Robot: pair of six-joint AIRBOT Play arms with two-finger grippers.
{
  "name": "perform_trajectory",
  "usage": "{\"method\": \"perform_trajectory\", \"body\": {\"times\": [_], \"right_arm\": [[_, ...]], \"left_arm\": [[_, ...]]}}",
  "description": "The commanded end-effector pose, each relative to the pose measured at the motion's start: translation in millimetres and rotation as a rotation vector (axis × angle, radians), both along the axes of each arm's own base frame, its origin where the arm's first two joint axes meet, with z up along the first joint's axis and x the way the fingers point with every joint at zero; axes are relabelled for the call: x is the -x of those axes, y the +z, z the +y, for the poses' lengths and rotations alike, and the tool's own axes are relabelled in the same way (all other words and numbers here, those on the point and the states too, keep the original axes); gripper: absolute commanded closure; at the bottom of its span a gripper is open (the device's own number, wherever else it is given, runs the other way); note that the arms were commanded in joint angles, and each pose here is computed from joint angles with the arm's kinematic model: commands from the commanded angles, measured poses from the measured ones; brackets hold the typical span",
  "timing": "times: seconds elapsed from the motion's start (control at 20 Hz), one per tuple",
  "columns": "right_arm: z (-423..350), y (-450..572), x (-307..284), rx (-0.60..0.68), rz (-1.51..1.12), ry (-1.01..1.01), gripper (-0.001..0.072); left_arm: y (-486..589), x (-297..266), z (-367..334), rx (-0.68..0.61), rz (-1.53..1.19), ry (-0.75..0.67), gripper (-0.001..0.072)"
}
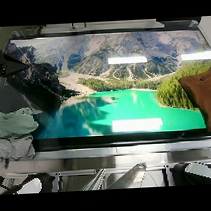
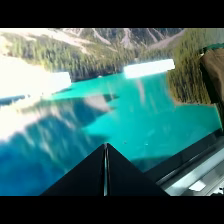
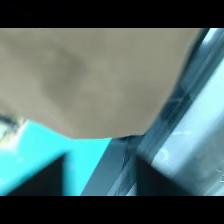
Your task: Fold the shirts.
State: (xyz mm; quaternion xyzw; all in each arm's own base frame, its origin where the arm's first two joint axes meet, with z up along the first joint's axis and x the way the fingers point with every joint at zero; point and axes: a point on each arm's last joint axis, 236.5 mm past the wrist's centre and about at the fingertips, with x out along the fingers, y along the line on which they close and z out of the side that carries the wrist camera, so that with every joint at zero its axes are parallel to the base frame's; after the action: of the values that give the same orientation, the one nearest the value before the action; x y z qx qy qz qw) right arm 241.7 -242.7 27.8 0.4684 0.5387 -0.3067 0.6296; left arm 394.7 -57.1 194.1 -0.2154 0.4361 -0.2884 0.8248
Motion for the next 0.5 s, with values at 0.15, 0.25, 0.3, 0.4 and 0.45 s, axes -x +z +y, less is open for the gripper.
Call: {"method": "perform_trajectory", "body": {"times": [0.15, 0.25, 0.3, 0.4, 0.45], "right_arm": [[96.9, 32.3, -87.9, -0.156, -0.288, 0.323, 0.0697], [141.5, 37.7, -98.8, -0.162, -0.303, 0.485, 0.0698], [167.7, 38.8, -100.9, -0.152, -0.315, 0.564, 0.0699], [220.8, 37.0, -97.5, -0.117, -0.360, 0.665, 0.0699], [250.1, 34.7, -89.3, -0.109, -0.392, 0.707, 0.0699]], "left_arm": [[1.4, 3.6, -1.2, -0.003, 0.002, -0.008, 0.0705], [7.2, 19.0, -9.1, -0.012, 0.002, -0.042, 0.0705], [7.1, 27.8, -13.5, -0.023, -0.010, -0.044, 0.0705], [-10.7, 59.4, -27.5, -0.056, 0.012, -0.058, 0.0705], [-24.9, 79.0, -38.3, -0.057, 0.039, -0.076, 0.0705]]}}
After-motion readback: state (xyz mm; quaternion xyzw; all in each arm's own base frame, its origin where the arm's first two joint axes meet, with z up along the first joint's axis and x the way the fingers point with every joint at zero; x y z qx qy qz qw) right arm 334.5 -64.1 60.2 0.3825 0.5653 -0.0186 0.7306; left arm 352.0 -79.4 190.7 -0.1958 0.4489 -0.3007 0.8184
